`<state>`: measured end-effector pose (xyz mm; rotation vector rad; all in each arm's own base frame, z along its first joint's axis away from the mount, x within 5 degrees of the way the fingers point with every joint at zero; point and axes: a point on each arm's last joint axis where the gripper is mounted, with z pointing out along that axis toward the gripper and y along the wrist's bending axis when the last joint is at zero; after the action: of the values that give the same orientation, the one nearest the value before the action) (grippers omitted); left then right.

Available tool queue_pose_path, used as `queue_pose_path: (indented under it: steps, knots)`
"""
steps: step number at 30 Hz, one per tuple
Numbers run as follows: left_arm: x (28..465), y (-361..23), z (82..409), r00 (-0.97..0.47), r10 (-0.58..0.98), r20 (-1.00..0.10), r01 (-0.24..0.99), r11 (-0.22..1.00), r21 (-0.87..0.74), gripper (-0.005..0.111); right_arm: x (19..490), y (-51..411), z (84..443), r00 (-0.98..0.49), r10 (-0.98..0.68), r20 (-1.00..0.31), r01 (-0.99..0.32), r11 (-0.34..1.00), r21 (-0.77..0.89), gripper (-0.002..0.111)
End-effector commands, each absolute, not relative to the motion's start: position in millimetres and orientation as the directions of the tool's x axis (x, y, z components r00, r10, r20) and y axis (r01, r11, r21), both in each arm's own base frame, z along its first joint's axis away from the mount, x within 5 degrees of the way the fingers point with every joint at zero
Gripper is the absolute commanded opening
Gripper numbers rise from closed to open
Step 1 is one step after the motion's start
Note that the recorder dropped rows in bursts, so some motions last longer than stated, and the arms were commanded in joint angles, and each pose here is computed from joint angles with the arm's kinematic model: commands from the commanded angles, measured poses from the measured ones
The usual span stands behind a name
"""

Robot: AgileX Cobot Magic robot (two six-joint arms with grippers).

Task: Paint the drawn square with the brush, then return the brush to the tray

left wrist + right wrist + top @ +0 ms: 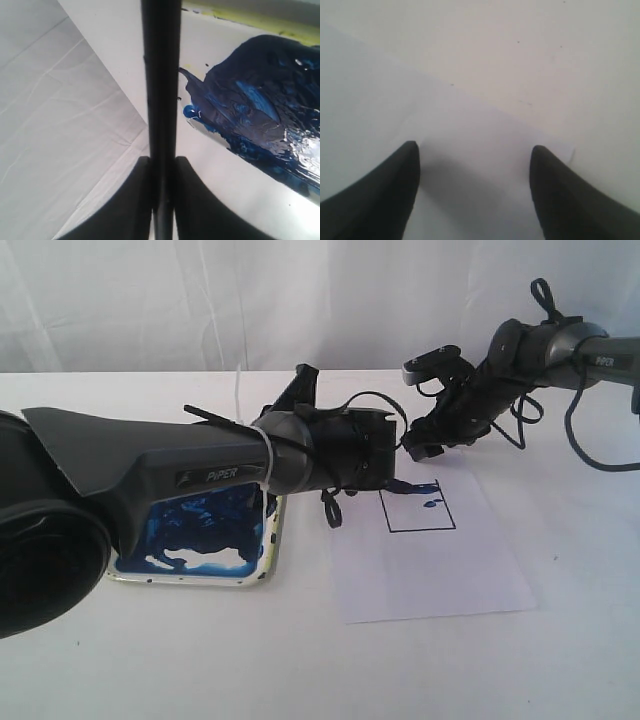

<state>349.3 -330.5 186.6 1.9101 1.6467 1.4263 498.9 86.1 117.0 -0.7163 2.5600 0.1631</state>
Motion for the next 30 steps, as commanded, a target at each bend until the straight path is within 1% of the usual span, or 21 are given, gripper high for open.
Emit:
queue_pose_path:
  steps: [1, 17, 23, 30]
  knots:
    - [349, -326, 190, -0.153, 0.829, 0.537, 0.623, -0.341, 0.704, 0.000, 493, 83, 91, -0.763, -0.511, -0.395, -0.550, 0.835, -0.018, 0.060]
    - [350, -319, 200, -0.238, 0.763, 0.600, 0.584, -0.381, 0.716, 0.000, 493, 83, 91, -0.763, -0.511, -0.395, -0.550, 0.835, -0.018, 0.060]
    - [351, -319, 203, -0.254, 0.758, 0.600, 0.556, -0.393, 0.732, 0.000, 493, 83, 91, -0.763, -0.511, -0.395, -0.550, 0.835, -0.018, 0.060]
    - [351, -319, 202, -0.251, 0.762, 0.597, 0.561, -0.388, 0.731, 0.000, 493, 83, 91, -0.763, -0.511, -0.395, -0.550, 0.835, -0.018, 0.060]
